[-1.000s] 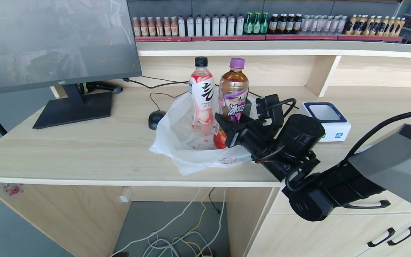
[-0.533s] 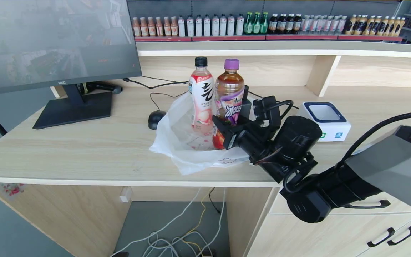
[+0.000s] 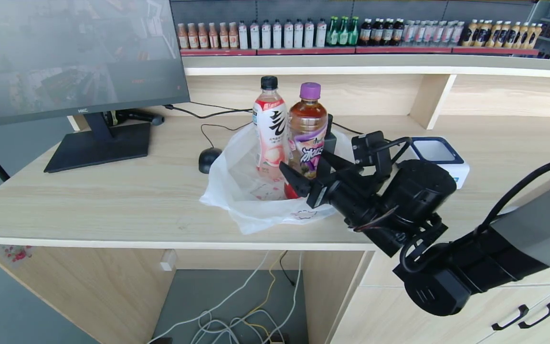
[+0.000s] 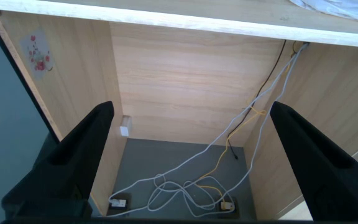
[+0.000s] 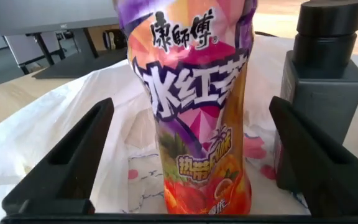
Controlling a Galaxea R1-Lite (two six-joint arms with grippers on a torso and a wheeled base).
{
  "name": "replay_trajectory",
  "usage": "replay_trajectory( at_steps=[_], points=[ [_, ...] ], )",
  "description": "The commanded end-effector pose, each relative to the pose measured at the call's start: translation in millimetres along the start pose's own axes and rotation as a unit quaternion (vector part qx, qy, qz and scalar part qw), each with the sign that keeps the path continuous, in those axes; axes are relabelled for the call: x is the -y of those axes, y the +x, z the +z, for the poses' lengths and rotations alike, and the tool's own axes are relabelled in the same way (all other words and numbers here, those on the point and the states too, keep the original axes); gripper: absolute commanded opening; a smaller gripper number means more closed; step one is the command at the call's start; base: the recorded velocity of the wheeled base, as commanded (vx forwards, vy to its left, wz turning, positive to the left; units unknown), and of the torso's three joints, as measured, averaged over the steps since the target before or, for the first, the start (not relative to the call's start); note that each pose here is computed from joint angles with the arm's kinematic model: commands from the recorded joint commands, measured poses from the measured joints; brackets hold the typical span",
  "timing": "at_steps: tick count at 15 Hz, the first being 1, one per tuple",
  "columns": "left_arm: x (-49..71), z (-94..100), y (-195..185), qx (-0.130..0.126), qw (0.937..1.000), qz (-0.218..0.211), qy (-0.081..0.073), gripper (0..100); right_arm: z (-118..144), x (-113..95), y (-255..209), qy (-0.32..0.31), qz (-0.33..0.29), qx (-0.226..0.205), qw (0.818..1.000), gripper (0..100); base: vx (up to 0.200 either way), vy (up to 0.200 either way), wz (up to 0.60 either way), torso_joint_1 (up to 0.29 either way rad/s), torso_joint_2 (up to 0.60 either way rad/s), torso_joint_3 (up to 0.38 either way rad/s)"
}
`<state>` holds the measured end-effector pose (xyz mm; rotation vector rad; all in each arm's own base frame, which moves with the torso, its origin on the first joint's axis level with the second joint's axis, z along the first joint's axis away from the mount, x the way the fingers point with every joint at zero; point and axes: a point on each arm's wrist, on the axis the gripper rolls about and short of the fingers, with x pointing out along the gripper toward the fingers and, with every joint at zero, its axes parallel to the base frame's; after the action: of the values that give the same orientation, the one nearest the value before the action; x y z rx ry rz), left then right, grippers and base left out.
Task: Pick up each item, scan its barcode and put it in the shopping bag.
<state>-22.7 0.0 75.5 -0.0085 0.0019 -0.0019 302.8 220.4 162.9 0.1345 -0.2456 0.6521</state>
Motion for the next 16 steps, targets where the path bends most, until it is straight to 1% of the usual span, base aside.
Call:
replay_trajectory(
  at_steps=[1,3,5,8,10,12,14,16],
  points=[
    [0.0,0.0,0,0.000,1.0000,0.000,0.000,100,16,-3,-18,0.000,0.006,0.004,1.000,100,0.000,0.000,0.00,0.000,0.00,0.000],
    [0.0,0.0,0,0.000,1.0000,0.000,0.000,100,27,-4,-40,0.000,0.006,-0.002,1.000,100,0.000,0.000,0.00,0.000,0.00,0.000],
    [0.0,0.0,0,0.000,1.0000,0.000,0.000,100,45,-6,-66,-0.002,0.016,0.006,1.000,100,0.000,0.000,0.00,0.000,0.00,0.000],
    [0.0,0.0,0,0.000,1.0000,0.000,0.000,100,80,-9,-109,-0.015,0.020,0.039,0.999,100,0.000,0.000,0.00,0.000,0.00,0.000],
    [0.0,0.0,0,0.000,1.0000,0.000,0.000,100,106,-13,-154,-0.022,0.029,0.075,0.997,100,0.000,0.000,0.00,0.000,0.00,0.000],
    [0.0,0.0,0,0.000,1.0000,0.000,0.000,100,124,-16,-197,-0.032,0.036,0.109,0.993,100,0.000,0.000,0.00,0.000,0.00,0.000],
    [0.0,0.0,0,0.000,1.0000,0.000,0.000,100,127,-17,-244,-0.041,0.039,0.130,0.990,100,0.000,0.000,0.00,0.000,0.00,0.000],
    [0.0,0.0,0,0.000,1.0000,0.000,0.000,100,130,-16,-279,-0.039,0.038,0.157,0.986,100,0.000,0.000,0.00,0.000,0.00,0.000]
  ],
)
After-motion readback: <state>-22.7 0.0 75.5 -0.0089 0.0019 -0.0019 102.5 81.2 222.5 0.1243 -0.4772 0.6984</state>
